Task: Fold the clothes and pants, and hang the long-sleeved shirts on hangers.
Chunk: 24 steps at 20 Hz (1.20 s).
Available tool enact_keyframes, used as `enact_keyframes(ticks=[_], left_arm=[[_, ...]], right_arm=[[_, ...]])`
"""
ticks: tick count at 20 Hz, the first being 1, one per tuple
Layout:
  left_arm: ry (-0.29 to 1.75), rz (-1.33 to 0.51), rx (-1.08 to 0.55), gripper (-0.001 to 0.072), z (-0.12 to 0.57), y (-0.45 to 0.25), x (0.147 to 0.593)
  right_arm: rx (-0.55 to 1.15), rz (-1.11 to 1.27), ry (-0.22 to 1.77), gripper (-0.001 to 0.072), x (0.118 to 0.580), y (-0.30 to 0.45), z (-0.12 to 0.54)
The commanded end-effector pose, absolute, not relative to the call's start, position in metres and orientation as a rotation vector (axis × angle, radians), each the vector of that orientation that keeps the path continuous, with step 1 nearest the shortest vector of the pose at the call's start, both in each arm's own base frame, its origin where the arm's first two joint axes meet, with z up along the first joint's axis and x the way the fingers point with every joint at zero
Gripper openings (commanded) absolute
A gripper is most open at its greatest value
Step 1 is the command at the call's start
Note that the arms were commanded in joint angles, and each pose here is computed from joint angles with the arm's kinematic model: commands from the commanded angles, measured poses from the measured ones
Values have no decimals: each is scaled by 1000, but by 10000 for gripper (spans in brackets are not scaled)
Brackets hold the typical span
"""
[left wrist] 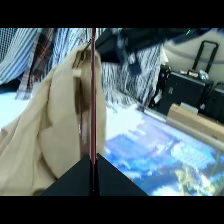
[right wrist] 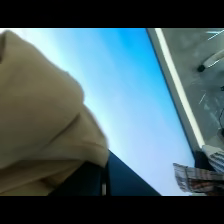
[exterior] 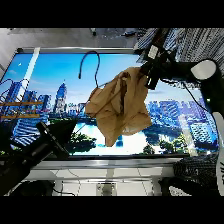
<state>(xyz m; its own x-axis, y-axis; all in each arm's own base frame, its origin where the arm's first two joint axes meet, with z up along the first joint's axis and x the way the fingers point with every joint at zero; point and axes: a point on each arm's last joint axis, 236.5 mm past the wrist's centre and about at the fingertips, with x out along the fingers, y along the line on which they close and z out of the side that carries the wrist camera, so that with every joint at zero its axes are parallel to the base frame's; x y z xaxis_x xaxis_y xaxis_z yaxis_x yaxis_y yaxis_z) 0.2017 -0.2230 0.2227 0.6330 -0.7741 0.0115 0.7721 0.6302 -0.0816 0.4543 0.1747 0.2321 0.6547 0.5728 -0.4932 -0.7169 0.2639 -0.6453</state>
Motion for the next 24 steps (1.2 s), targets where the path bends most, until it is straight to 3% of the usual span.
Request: enact_keyframes(ticks=[1,11,15,20,24], left_arm=[[47,-895,-73,21,214,-225,200],[100,-904,-60,21,199,-232,205],[95,-906,-68,21,202,-232,204],[92,-911,-77,21,204,-232,202],[92,-936,-76,21,204,-236,196]], right_arm=[[-1010,896,166,33,429,172,250],[-837,1351,109,34,320,227,274],[-880,1449,113,35,297,249,264],[-890,1511,129,41,296,273,245],[-871,1431,107,149,324,280,244]])
